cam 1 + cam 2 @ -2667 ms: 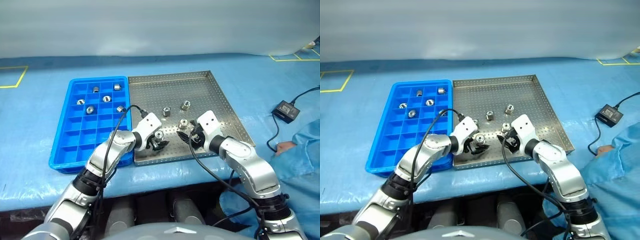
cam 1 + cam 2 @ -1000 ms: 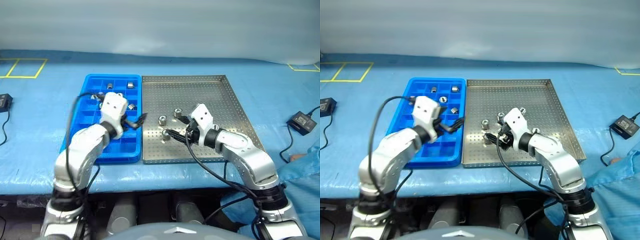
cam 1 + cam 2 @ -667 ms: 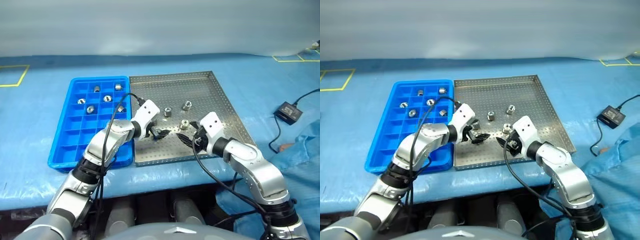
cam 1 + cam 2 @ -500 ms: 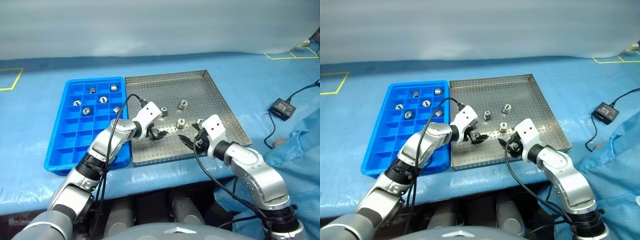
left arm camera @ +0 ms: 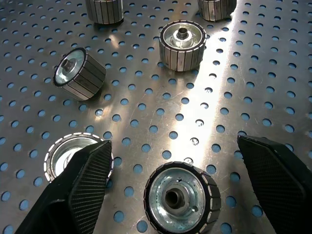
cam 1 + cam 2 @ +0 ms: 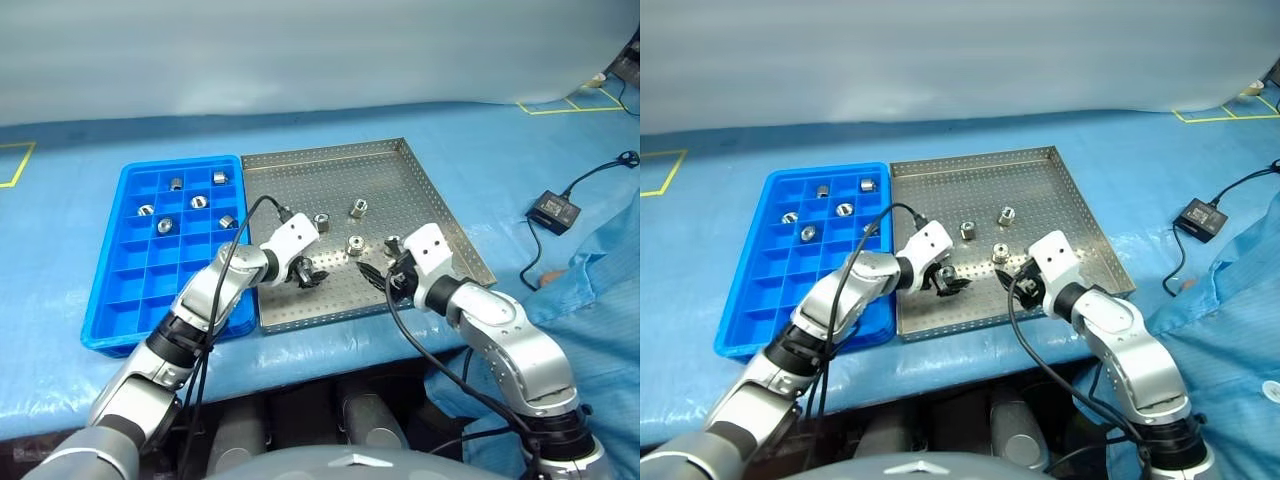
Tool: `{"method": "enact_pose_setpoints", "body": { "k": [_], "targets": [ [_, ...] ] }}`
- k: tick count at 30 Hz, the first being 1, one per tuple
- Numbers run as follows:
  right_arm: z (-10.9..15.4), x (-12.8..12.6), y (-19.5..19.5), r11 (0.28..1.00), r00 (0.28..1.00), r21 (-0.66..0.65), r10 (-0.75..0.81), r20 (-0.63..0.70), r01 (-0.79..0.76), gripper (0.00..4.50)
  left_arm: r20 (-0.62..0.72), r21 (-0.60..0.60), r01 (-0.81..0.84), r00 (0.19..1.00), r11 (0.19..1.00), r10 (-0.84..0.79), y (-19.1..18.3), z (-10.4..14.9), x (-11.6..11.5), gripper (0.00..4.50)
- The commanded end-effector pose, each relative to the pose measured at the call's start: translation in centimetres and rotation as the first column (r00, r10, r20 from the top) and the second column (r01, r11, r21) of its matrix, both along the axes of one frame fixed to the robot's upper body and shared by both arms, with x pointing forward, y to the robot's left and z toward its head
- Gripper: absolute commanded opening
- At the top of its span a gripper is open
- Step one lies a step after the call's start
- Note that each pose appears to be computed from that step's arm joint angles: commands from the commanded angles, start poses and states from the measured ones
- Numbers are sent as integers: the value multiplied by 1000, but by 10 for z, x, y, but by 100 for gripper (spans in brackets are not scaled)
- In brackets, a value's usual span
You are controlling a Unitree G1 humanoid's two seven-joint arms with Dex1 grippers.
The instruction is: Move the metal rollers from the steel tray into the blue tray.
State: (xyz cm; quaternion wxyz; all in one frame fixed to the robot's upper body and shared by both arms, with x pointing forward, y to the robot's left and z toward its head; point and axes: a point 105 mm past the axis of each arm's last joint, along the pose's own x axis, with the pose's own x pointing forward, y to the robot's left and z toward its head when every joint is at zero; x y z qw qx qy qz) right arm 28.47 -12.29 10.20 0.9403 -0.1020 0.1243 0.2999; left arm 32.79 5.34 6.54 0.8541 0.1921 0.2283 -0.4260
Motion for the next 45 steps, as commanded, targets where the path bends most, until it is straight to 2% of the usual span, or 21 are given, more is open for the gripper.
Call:
{"method": "enact_pose_setpoints", "body": {
  "k": [1,3,6,8,12,18,22,24,26,29,31,33,35,37,45],
  "targets": [
    [10,3,1,1000,999,-1,4,42,-4,366,2,10,-33,999,999,33,7,0,1,389],
    [11,4,0,1000,999,-4,2,45,-2,366,-4,24,-42,999,999,42,10,-3,1,325],
    [12,6,-1,1000,999,-7,-2,47,2,366,-7,33,-45,999,998,46,12,-6,-1,325],
    [12,6,-1,1000,999,-9,-2,48,2,366,-8,23,-49,999,999,50,11,-5,-1,293],
    [12,6,0,1000,999,-12,1,47,-1,366,-6,1,-49,999,999,49,8,-3,-1,185],
    [9,7,1,1000,999,-6,3,33,-3,366,21,-88,-54,998,995,56,3,13,2,185],
    [-1,7,5,999,999,-10,38,-13,-38,366,46,-262,-38,998,964,52,-4,50,0,185],
    [2,4,16,995,995,19,102,-13,-102,366,72,-373,-31,995,927,62,0,77,-4,185],
    [12,0,29,981,983,65,182,11,-182,366,118,-403,-54,987,914,111,14,94,-7,185],
    [30,-8,47,944,954,142,291,64,-298,366,185,-385,-180,946,905,267,49,103,-5,185],
    [41,-11,55,921,939,185,331,95,-344,366,235,-368,-358,857,858,459,84,105,2,185],
    [47,-8,56,920,939,195,322,117,-340,366,298,-360,-570,680,739,670,129,107,6,185],
    [46,-2,54,930,947,186,301,113,-318,366,317,-370,-690,535,622,783,158,106,1,185],
    [41,1,53,939,952,162,290,97,-303,366,312,-377,-761,433,528,846,176,101,-6,185],
    [43,7,45,956,961,121,256,108,-268,366,286,-327,-850,327,412,901,196,73,-7,185]
  ]
}}
